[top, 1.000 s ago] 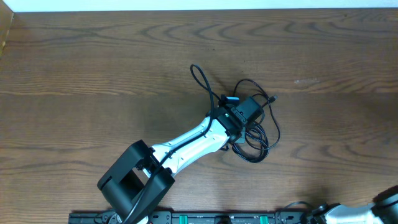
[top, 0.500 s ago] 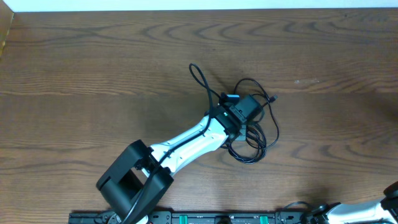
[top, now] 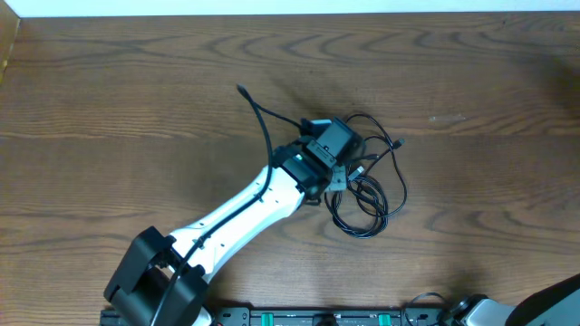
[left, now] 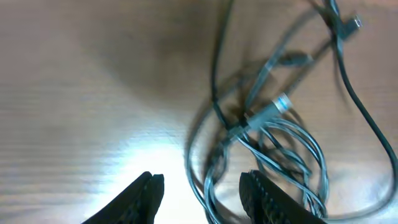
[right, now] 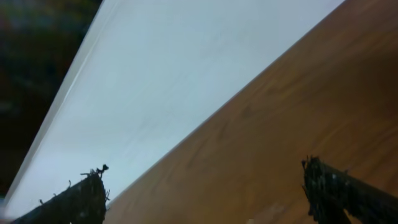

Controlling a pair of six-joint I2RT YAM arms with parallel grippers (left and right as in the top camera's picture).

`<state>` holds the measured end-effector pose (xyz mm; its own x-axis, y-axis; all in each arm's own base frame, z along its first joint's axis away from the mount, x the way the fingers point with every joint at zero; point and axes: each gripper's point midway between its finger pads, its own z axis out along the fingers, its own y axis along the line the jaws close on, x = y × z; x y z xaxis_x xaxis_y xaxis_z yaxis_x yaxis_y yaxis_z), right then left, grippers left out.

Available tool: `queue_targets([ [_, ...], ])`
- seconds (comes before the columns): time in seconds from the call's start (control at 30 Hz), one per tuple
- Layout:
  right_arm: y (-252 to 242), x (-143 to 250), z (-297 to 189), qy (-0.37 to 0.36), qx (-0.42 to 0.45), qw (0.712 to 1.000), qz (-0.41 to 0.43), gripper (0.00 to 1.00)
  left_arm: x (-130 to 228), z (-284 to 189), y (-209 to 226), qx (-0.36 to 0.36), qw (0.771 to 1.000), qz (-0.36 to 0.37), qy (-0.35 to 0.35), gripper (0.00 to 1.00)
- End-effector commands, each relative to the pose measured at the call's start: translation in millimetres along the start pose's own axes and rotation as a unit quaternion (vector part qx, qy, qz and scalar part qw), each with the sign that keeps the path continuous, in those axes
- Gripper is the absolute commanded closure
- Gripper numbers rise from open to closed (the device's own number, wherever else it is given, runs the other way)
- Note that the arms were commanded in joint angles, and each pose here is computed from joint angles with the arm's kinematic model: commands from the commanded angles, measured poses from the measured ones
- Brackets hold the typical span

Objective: Untangle cables

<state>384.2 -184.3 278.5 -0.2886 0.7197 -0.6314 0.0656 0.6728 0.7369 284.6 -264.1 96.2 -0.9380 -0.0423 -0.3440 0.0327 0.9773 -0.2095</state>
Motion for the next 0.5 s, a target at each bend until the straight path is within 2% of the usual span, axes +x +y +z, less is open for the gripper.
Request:
queue_targets([
  [0.0,18,13,-5,0.019,0.002,1.000,-0.024,0.01,18,4,-10,-0.007,0.999,0.034,0.003,0.54],
  [0.1,6,31,-7,0.047,0.033,0.998,0.002,0.01,18,10,-14,-0.031,0.997,0.060,-0.027,0.66],
  [0.27,-6,63,-12,0.100,0.058,0.993,0.038,0.01,30,29,-14,-0.048,0.995,0.082,-0.012,0.82],
  [0.37,-9,74,-15,0.119,0.066,0.989,0.055,0.01,32,32,-3,-0.072,0.994,0.085,-0.004,0.81],
  [0.47,-10,84,-17,0.136,0.072,0.985,0.075,0.01,31,31,5,-0.089,0.992,0.087,-0.006,0.68],
])
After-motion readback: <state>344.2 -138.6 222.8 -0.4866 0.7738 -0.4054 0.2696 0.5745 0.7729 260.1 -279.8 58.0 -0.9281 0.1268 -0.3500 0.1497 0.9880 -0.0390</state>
